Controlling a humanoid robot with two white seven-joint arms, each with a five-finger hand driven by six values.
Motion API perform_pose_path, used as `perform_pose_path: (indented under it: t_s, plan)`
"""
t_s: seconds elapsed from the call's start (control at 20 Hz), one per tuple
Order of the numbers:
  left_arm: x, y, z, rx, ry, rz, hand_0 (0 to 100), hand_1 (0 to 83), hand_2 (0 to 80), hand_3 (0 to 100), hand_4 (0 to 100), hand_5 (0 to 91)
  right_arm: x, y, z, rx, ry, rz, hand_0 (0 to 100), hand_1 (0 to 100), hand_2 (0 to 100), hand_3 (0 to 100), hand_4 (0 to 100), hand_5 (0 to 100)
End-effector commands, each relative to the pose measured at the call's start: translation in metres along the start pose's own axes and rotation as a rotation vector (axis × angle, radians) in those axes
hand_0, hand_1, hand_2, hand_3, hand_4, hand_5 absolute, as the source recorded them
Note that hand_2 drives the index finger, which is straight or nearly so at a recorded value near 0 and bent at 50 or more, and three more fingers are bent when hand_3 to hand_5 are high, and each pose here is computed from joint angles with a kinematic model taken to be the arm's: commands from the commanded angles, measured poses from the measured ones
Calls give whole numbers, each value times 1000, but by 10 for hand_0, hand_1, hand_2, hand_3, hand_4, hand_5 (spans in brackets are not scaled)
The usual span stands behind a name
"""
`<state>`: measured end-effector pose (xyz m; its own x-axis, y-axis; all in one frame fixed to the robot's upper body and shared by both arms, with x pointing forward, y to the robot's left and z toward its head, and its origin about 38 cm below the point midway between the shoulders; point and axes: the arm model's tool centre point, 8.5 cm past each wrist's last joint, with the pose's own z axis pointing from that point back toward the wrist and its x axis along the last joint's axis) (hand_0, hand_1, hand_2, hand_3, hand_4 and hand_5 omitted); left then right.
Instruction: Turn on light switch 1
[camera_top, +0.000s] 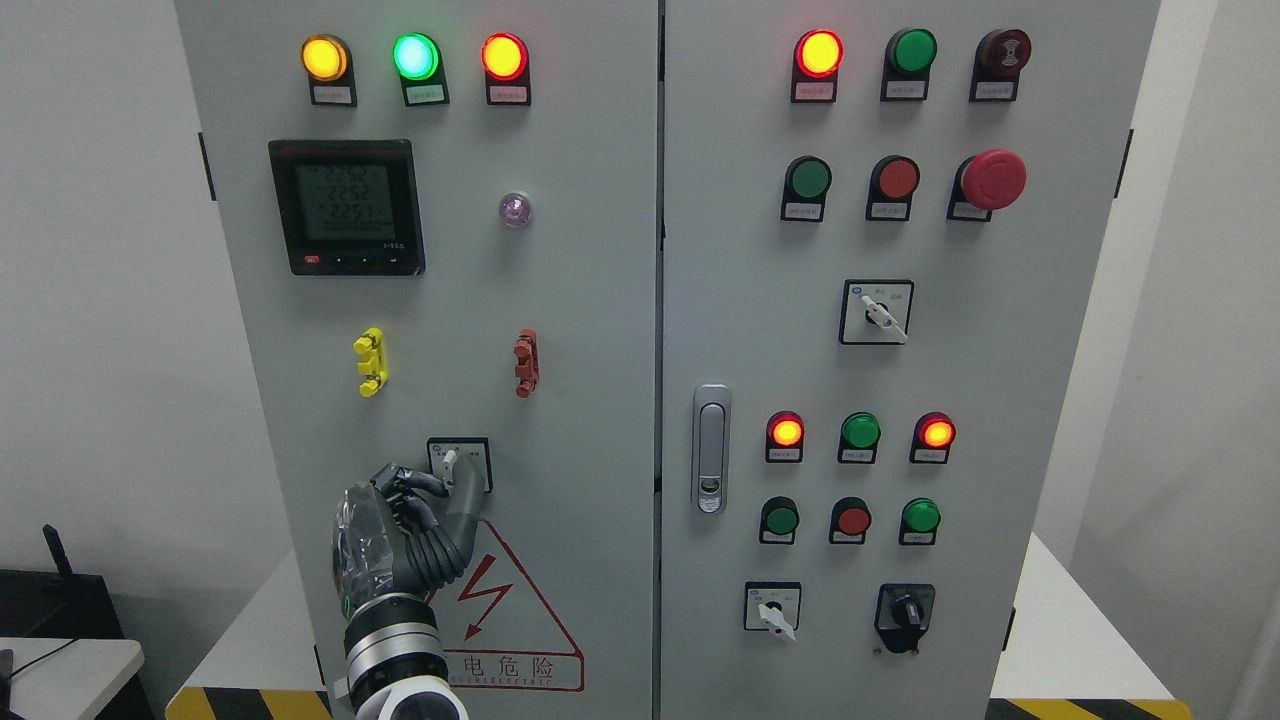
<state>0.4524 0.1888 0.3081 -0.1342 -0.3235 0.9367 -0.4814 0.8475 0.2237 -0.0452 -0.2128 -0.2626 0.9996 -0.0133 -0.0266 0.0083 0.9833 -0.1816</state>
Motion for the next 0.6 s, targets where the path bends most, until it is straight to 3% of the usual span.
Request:
perform_pose_path:
  t_s: [0.0,0.55]
  plan:
    - [0,-1,0,-3,-1,1,611,541,643,1000,1000,848,0,0,0,2,-4,27,120,389,0,0,0,0]
    - [1,-1,1,-5,-2,2,768,529,634,1000,1000,847,1,0,0,2,-5,27,120,389,0,0,0,0]
